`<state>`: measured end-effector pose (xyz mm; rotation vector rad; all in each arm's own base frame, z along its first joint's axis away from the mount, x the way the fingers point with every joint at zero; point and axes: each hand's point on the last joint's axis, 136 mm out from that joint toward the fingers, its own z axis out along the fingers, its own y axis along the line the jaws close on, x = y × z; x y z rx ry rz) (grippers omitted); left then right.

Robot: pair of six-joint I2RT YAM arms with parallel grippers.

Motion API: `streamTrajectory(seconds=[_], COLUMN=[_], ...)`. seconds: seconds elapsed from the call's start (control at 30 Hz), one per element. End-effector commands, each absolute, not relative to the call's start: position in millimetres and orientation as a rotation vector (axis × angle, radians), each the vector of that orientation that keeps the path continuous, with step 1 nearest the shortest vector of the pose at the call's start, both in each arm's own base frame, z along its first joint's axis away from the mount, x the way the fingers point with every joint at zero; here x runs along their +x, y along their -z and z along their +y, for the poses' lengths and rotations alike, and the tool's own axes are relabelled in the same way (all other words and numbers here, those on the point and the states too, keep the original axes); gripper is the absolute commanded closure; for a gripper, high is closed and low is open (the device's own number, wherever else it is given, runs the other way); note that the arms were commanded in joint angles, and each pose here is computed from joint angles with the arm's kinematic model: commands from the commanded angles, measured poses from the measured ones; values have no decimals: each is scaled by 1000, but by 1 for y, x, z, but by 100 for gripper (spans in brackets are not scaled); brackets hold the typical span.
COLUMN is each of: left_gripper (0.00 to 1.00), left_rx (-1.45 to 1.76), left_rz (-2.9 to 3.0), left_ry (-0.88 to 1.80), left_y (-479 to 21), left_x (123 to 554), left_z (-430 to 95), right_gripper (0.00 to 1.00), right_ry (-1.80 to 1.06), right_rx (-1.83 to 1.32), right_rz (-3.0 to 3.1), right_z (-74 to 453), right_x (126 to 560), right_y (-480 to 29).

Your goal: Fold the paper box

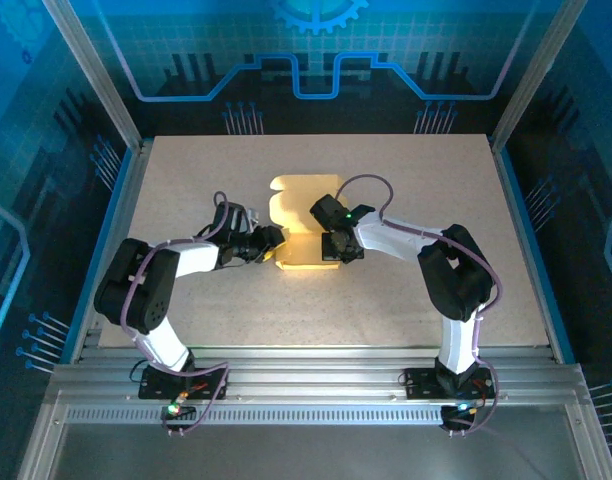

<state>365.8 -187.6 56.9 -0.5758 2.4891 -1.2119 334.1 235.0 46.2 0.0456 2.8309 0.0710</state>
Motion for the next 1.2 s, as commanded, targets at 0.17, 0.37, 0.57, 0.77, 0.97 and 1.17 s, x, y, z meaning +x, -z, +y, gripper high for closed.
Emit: streamTrajectory(seconds=[0.17, 0.37, 0.57, 0.77, 0.97, 1.17], left_gripper=[68, 75, 78, 82, 83, 92], left_rx=[-475, -473, -396, -311, -250, -215], left_rz=[2570, 2666, 2716, 2803, 2883, 2924], left_ry=[1206, 1103, 1039, 889, 722, 386], left_y=[-55, -32, -27, -15, 6, 17], left_x=[359, 348, 345, 338, 326, 322], left_z=[-209, -207, -213, -217, -210, -185], right_gripper=[100, 100, 100, 100, 100, 100], right_ry=[-99, -103, -109, -117, -113, -121], right_rx=[26, 19, 20, 15, 13, 17], right_rz=[2837, 2834, 2840, 2837, 2836, 2841], right_z=[239, 240, 241, 244, 244, 246], right_x=[335, 336, 336, 337, 338, 338], right_y=[-55, -56, -55, -56, -55, -54])
